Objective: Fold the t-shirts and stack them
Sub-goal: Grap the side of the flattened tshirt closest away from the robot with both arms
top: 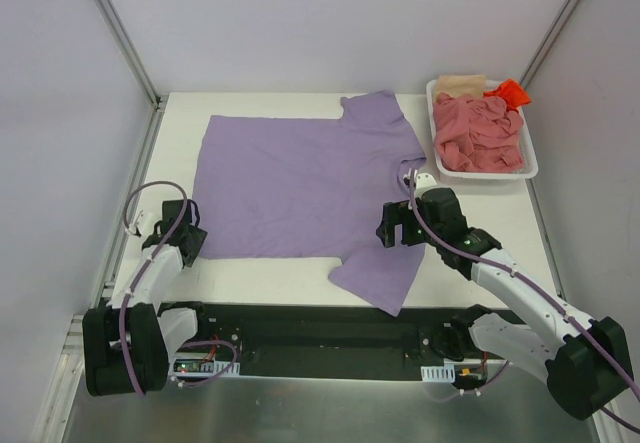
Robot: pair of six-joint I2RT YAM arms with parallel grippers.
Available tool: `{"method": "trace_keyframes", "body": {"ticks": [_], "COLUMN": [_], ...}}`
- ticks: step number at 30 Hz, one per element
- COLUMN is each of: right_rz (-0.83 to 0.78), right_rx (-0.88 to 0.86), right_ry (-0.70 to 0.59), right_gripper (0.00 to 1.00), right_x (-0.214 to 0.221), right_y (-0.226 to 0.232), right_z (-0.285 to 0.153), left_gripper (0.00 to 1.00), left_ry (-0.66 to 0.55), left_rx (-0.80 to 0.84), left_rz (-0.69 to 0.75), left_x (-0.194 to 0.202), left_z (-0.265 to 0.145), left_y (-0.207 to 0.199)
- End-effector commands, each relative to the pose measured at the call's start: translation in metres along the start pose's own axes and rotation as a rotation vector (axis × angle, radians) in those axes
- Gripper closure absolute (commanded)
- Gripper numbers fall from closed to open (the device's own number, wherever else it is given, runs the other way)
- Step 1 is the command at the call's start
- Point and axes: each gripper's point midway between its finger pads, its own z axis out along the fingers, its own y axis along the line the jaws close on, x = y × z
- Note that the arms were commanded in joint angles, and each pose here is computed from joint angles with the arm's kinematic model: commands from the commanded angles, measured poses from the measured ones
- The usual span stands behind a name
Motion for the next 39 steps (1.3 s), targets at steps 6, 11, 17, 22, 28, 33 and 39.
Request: {"method": "trace_keyframes", "body": {"ticks": [6, 11, 17, 22, 28, 33, 39], "right_rz": [0.007, 0.006, -0.073, -0.119, -0.184, -0.227, -0.261], "right_rx": [0.014, 0.006, 0.042, 0.028, -0.040, -0.009, 0.090], "right_ry": [-0.020, 0.011, 0.111, 0.266, 0.455, 0.505, 0.531], "right_gripper": [0.04, 0.04, 0.04, 0.02, 0.03, 0.10, 0.20], "right_x": [-0.006, -0.002, 0.018, 0.060, 0.118, 0.136, 0.142], "right_y": [-0.001, 0.002, 0.013, 0.037, 0.060, 0.062, 0.051], "right_z": [0.003, 0.004, -0.003, -0.031, -0.059, -0.057, -0.050], "left_gripper": [0.77, 1.00, 1.00, 1.00, 1.00, 1.00, 1.00], "left_ry": [0.048, 0.024, -0.003, -0.013, -0.010, -0.009, -0.006], "left_rx": [-0.088, -0.048, 0.021, 0.082, 0.106, 0.119, 0.117], "left_rz": [0.015, 0.017, 0.029, 0.064, 0.078, 0.080, 0.080], "left_x": [0.014, 0.012, 0.005, 0.002, 0.004, 0.003, 0.004], "left_z": [0.013, 0.007, -0.001, -0.007, -0.008, -0.008, -0.008], "left_y": [0.018, 0.019, 0.009, 0.000, -0.001, -0.005, -0.004]}}
